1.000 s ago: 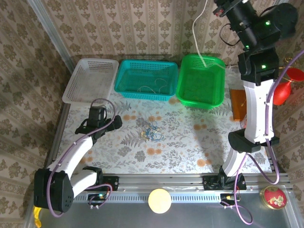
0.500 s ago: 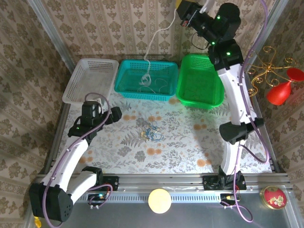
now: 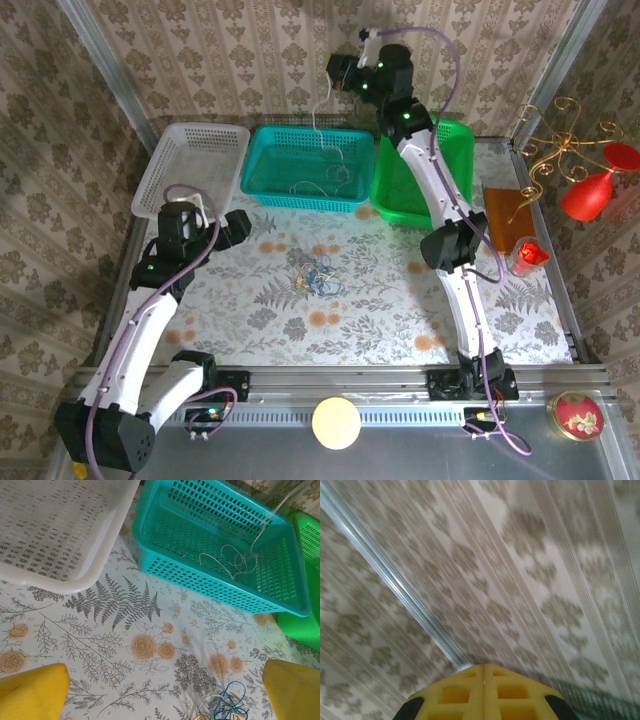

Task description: Untangle the cables

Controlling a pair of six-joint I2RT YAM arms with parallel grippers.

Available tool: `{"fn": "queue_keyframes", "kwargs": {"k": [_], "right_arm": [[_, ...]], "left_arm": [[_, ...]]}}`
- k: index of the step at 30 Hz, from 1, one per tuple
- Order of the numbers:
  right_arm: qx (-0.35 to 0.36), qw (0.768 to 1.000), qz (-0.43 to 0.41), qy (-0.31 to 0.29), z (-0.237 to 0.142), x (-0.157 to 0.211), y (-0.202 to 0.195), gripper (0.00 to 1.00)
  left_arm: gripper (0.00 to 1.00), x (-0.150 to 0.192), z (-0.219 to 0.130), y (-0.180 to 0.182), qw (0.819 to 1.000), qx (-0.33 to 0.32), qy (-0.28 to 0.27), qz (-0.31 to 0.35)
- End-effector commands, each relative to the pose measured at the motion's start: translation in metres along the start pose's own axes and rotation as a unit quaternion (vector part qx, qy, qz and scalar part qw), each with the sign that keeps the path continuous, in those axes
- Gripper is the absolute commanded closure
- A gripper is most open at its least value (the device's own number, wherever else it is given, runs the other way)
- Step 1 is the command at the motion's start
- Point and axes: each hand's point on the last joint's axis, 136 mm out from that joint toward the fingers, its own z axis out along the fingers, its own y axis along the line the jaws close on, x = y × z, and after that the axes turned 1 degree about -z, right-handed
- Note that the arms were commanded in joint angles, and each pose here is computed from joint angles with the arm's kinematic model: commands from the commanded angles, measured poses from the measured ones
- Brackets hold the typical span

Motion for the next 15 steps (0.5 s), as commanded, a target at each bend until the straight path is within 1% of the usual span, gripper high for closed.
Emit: {"fn": "queue_keyframes", "kwargs": {"k": [1,5,9,10,11,12,13,14,15], "right_arm": [[0.000,0.998,-0.024,0.062,0.010,0.045,-0.001,1.00],[0.015,0.993,-0.046,0.111,0.016,0.089,-0.005,1.00],[0.036,0.986,-0.047,0.158,0.022,0.136,-0.018,1.00],[0.043,0.983,-0.047,0.171,0.024,0.148,-0.023,0.97],[0.049,0.981,-0.046,0.182,0.025,0.158,-0.028,0.88],[0.058,0.978,-0.045,0.195,0.024,0.167,-0.033,0.72],[0.066,0.975,-0.044,0.207,0.023,0.174,-0.038,0.59],[0.070,0.973,-0.042,0.218,0.021,0.179,-0.039,0.49],[0.072,0.971,-0.041,0.223,0.018,0.178,-0.039,0.42]], "left_arm": [[0.00,0.000,0.000,0.000,1.000,0.003,0.004,-0.016],[0.00,0.004,0.006,0.000,1.000,0.009,0.008,-0.021],[0.00,0.005,0.008,-0.001,0.999,0.015,0.008,-0.027],[0.00,0.005,0.008,-0.002,0.999,0.018,0.008,-0.029],[0.00,0.006,0.008,-0.003,0.999,0.020,0.010,-0.030],[0.00,0.005,0.007,-0.004,0.999,0.023,0.009,-0.031],[0.00,0.005,0.007,-0.005,0.999,0.025,0.009,-0.031],[0.00,0.005,0.006,-0.006,0.999,0.029,0.009,-0.030],[0.00,0.006,0.005,-0.007,0.999,0.031,0.009,-0.030]]}}
